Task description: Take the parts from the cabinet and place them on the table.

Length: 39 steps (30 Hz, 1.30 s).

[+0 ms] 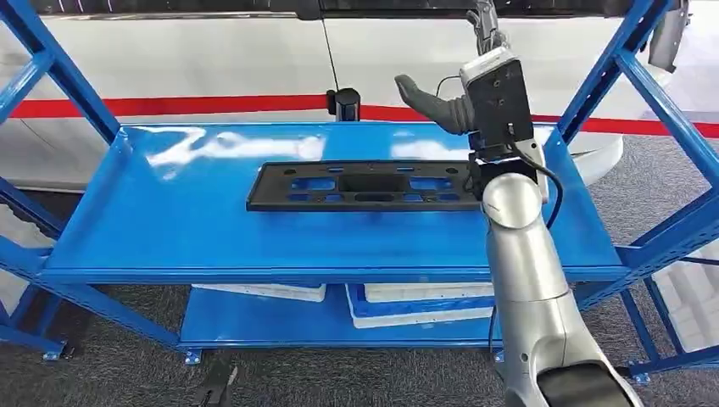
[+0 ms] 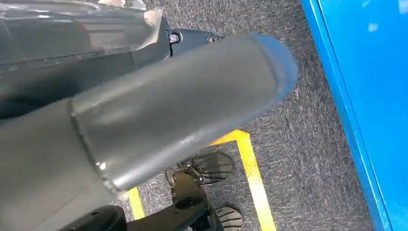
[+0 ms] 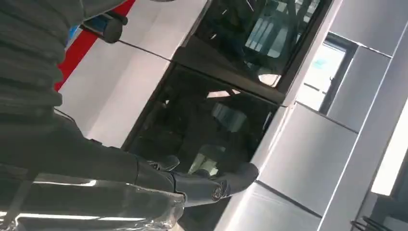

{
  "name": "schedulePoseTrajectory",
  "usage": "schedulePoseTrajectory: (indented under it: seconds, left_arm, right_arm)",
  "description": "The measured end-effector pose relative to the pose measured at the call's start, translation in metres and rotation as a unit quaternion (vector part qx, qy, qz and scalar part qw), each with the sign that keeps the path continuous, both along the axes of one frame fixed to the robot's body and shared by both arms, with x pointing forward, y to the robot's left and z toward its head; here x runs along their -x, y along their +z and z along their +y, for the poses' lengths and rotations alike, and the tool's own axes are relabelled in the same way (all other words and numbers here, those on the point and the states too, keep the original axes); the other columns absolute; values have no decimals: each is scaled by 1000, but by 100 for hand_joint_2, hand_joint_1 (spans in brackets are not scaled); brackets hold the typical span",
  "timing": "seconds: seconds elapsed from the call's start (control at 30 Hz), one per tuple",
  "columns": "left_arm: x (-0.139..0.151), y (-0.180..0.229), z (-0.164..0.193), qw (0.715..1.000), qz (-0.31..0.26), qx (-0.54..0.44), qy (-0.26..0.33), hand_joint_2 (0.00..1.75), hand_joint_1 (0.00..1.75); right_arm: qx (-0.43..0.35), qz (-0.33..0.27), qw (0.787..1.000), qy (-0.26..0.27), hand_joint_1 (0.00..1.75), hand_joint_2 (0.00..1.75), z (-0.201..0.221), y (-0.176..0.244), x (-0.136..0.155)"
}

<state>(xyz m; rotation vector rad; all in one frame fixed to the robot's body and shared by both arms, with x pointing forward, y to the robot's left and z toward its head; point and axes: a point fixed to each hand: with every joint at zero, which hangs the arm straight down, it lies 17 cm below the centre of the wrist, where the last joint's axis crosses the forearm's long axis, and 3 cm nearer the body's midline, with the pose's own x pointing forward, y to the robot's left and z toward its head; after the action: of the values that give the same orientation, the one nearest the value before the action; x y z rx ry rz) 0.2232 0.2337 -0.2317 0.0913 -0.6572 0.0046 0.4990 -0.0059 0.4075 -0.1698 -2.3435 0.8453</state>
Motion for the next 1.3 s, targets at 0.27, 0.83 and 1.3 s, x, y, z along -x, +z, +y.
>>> schedulePoseTrajectory:
  seconds: [0.27, 0.83, 1.3]
  left_arm:
    - [9, -7, -5, 999, 35, -22, -29, 0, 0]
    - [149, -47, 22, 954, 281, -92, -59, 0, 0]
    - [143, -46, 24, 953, 254, -126, -107, 0, 0]
  right_arm:
    - [206, -6, 978, 17, 0, 175, 94, -121, 53]
    - [403, -5, 915, -15, 0, 175, 102, -290, 85]
    - [421, -141, 880, -166, 0, 175, 56, -254, 44]
